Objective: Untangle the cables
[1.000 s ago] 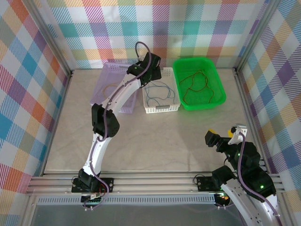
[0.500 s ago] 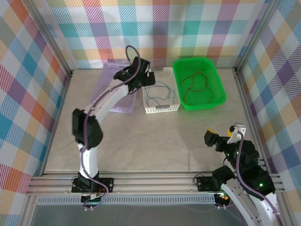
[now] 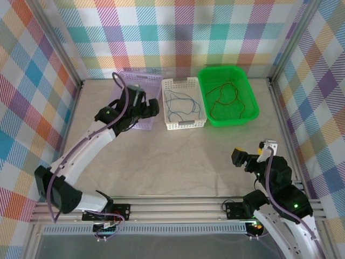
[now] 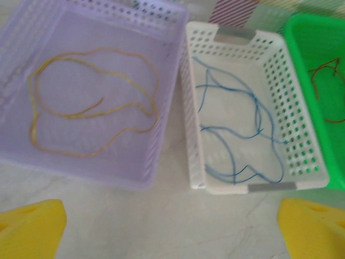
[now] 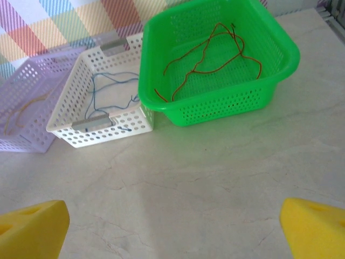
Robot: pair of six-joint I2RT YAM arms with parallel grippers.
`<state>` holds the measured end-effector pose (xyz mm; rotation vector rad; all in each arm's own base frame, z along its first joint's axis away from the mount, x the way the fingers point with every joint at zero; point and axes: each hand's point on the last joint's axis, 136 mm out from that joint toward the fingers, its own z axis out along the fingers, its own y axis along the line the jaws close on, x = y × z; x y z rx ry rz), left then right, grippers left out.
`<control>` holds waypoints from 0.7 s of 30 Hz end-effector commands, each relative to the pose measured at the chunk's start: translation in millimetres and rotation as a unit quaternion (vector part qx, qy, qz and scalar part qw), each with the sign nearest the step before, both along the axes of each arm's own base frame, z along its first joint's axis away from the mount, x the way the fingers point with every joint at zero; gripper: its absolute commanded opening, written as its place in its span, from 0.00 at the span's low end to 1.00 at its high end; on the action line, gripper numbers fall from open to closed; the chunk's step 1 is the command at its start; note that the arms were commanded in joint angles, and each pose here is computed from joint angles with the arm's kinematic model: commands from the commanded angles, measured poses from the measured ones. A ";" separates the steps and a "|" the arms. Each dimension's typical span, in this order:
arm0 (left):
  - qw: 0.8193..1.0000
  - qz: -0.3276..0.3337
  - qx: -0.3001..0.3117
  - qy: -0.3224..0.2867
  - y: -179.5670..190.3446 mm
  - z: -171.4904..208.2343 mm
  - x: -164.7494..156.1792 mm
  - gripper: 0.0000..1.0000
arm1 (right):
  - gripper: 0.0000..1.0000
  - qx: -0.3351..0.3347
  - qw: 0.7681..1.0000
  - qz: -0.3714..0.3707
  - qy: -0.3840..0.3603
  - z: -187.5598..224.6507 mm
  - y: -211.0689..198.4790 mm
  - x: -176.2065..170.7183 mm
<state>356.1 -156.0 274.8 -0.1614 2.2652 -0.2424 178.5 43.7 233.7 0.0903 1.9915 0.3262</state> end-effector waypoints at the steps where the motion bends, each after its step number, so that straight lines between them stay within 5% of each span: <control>1: 1.000 0.016 0.012 -0.015 24.3 11.2 -27.7 1.00 | 1.00 -0.001 1.000 0.008 0.013 -4.6 5.8 4.2; 10: 0.994 0.056 0.088 -0.022 85.1 -7.2 -81.0 1.00 | 1.00 -0.020 0.998 0.019 0.060 -17.7 15.6 16.0; 21: 0.980 0.098 0.172 0.002 117.8 -59.1 -92.8 1.00 | 1.00 -0.088 0.995 -0.047 0.010 -12.6 -0.5 56.1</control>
